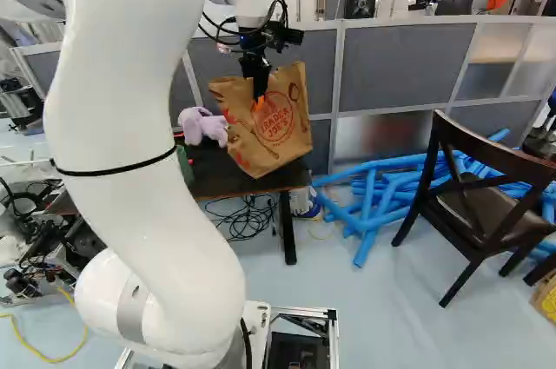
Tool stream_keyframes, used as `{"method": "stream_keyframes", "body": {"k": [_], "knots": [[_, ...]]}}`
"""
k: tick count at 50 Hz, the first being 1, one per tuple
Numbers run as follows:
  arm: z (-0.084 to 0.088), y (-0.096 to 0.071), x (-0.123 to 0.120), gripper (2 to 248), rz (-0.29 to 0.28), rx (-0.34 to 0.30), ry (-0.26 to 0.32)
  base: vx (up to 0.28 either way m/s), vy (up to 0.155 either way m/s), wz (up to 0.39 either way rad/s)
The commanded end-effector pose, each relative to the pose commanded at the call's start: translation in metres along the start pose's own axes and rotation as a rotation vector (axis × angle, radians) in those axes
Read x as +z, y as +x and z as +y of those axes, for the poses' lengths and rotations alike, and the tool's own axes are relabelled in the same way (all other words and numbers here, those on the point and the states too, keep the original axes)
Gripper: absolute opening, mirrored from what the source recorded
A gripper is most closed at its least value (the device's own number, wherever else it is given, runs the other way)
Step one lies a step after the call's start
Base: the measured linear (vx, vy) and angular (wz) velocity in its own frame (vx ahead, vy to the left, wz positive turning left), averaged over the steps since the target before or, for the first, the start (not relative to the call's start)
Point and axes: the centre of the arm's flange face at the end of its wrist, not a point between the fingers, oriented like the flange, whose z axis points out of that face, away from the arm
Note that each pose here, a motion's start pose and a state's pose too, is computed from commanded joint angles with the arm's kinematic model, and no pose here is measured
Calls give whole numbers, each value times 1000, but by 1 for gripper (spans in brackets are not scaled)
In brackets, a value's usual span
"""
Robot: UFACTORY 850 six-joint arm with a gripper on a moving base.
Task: Pick up the bag on the ground and place it on the table
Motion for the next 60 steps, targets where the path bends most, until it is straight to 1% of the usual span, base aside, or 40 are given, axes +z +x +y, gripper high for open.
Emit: {"method": "stream_keyframes", "body": {"k": [29,44,60], "knots": [[-47,14,4,23,28,-71,-8,0,0,0],[-71,20,7,23,39,-99,-1,0,0,0],[-98,32,30,23,24,-123,-9,0,0,0]]}}
